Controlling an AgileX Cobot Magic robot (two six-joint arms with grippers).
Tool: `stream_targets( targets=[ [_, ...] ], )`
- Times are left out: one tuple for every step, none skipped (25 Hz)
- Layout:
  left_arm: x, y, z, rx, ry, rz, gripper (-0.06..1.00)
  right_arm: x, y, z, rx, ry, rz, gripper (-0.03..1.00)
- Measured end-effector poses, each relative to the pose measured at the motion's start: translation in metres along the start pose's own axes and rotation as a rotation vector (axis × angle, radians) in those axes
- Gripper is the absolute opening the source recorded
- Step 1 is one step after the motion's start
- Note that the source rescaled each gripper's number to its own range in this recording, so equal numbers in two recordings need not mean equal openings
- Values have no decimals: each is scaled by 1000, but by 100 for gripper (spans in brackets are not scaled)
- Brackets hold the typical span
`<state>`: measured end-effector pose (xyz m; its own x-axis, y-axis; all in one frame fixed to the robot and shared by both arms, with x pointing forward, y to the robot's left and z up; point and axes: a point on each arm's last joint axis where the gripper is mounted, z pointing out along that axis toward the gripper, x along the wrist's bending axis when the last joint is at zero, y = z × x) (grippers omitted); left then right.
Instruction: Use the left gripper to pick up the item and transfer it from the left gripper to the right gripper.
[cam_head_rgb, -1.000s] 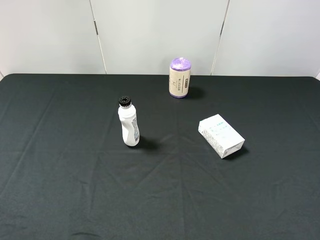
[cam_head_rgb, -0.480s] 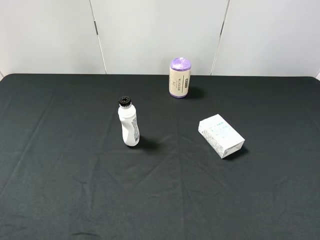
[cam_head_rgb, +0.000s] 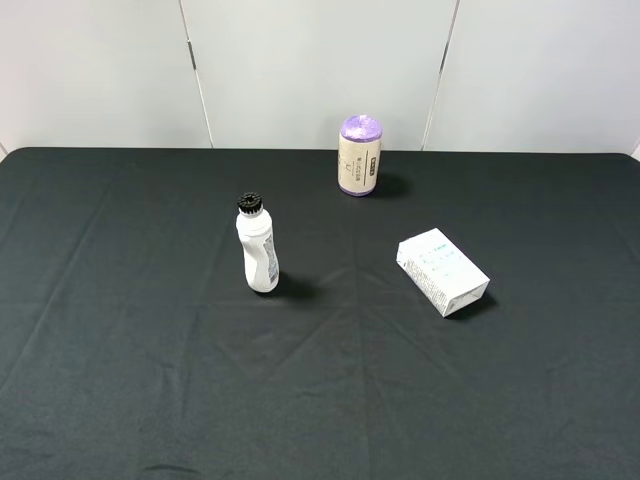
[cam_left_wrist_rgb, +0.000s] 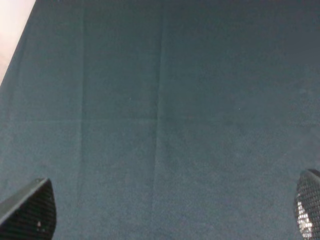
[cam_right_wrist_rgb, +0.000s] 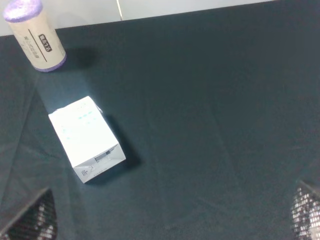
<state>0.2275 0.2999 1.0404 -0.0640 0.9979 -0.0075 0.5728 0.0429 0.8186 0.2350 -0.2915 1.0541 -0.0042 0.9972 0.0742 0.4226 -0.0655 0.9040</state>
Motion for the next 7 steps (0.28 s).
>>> stream_targets(
  targets=[
    [0, 0, 0, 0, 0, 0, 91, 0, 0, 0, 0, 0, 0, 100],
    [0, 0, 0, 0, 0, 0, 91, 0, 0, 0, 0, 0, 0, 100],
    [0, 0, 0, 0, 0, 0, 91, 0, 0, 0, 0, 0, 0, 100],
    [0, 0, 0, -1, 0, 0, 91, 0, 0, 0, 0, 0, 0, 100],
    [0, 0, 0, -1, 0, 0, 91, 0, 0, 0, 0, 0, 0, 100],
    [0, 0, 0, -1, 0, 0, 91, 0, 0, 0, 0, 0, 0, 100],
    [0, 0, 0, -1, 0, 0, 91, 0, 0, 0, 0, 0, 0, 100]
  ],
)
